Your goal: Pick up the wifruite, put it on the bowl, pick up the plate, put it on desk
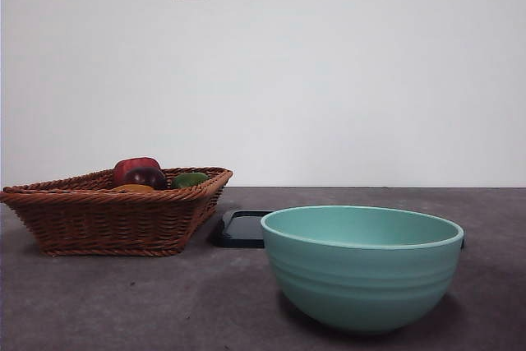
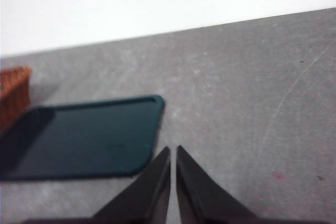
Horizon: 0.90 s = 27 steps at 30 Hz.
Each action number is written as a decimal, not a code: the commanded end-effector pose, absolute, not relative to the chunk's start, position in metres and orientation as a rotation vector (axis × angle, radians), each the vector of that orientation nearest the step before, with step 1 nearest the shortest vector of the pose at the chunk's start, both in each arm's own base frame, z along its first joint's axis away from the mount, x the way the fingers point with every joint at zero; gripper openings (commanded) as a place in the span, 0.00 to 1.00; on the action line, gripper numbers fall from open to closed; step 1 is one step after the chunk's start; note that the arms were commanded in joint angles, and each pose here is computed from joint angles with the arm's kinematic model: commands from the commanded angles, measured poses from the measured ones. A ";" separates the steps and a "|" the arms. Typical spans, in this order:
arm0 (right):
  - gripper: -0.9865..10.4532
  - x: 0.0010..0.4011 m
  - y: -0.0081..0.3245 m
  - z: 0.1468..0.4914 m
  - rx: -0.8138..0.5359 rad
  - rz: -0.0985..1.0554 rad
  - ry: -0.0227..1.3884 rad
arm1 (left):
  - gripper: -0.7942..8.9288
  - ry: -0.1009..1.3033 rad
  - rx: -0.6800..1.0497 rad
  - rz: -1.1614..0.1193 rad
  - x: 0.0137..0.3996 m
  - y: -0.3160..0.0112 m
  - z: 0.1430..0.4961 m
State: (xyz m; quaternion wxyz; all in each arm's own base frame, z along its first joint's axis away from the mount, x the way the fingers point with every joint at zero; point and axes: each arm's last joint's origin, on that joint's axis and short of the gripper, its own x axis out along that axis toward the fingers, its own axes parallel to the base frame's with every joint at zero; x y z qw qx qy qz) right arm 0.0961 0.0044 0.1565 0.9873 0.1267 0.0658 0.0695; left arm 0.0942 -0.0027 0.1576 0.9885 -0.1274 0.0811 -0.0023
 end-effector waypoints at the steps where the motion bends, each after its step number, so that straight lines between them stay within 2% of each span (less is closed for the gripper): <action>1: 0.09 0.096 0.005 0.164 0.375 0.142 0.097 | 0.10 0.137 -0.299 -0.018 0.091 -0.003 0.171; 9: 0.09 0.083 0.006 0.219 0.532 0.181 -0.044 | 0.10 0.040 -0.367 -0.034 0.081 -0.004 0.224; 14: 0.09 0.075 0.007 0.263 0.534 0.203 -0.091 | 0.10 0.021 -0.355 -0.039 0.079 -0.004 0.258; 19: 0.09 0.073 0.009 0.301 0.500 0.254 0.009 | 0.10 0.057 -0.305 -0.061 0.073 -0.004 0.296; 27: 0.09 0.081 0.017 0.345 0.338 0.446 0.183 | 0.10 0.039 -0.240 -0.142 0.057 -0.007 0.351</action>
